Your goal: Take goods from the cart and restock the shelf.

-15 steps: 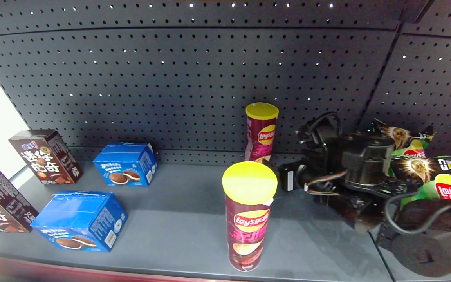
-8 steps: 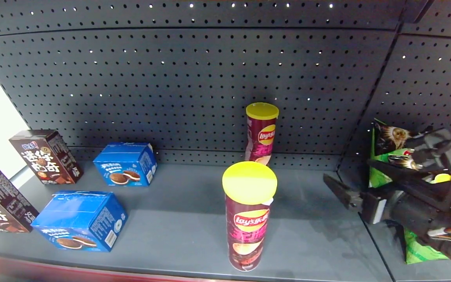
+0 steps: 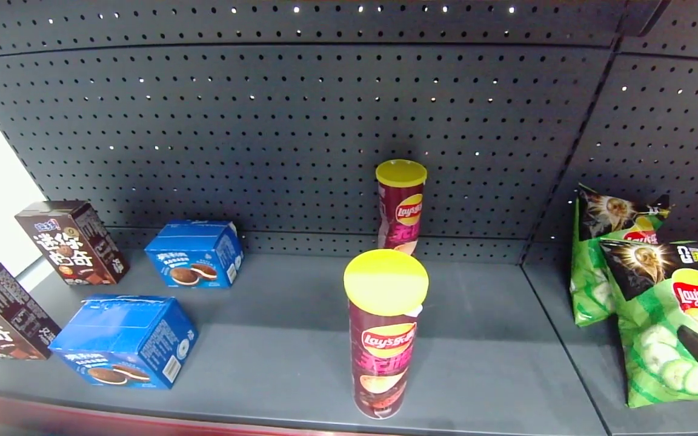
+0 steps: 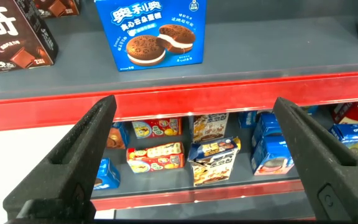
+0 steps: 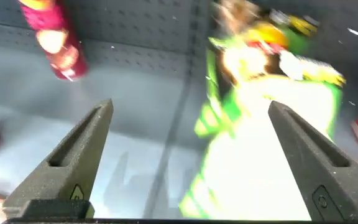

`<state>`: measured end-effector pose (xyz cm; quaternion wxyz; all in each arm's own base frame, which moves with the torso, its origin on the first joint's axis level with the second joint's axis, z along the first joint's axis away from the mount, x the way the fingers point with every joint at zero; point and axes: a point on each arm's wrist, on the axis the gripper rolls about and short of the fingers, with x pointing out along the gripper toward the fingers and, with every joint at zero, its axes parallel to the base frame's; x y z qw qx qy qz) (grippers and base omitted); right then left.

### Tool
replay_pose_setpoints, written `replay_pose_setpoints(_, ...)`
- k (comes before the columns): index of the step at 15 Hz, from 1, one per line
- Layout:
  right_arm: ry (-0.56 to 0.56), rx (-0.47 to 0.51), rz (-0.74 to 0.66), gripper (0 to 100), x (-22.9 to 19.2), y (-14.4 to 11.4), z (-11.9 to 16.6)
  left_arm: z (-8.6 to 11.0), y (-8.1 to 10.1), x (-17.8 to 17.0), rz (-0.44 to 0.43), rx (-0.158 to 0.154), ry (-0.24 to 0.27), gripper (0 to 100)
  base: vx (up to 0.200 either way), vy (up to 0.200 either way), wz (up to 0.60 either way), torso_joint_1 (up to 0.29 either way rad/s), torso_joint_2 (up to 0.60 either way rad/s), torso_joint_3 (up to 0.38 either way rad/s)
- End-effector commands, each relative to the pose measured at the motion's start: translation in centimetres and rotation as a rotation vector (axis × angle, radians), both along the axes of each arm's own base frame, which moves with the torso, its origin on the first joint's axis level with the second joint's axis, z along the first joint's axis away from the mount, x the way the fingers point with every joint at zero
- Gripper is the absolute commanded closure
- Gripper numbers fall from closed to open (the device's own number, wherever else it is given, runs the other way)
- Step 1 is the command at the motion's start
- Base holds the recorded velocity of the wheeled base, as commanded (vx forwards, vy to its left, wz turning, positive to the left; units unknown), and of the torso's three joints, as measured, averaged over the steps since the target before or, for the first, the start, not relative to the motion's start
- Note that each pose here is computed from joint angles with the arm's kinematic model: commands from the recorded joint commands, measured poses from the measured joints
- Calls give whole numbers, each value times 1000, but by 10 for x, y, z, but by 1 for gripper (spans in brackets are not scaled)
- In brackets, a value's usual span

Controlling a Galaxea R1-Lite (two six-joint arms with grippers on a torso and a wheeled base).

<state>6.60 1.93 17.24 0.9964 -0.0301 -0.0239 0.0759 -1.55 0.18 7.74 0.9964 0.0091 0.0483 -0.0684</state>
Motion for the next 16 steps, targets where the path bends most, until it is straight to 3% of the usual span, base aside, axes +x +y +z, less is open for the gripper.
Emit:
replay_pose_setpoints(1,-45,16,-72,0,-30,-14,-28,0,0,0,0,0,2,0,0,0,0,0,0,0)
replay_pose_setpoints(9,80,22,-281,0,-82,-25,-90,0,0,0,0,0,1,0,0,0,0,0,0,0)
replay_pose_setpoints(16,105,41,-164,0,-85,-19,-96,0,0,0,0,0,1,0,0,0,0,0,0,0)
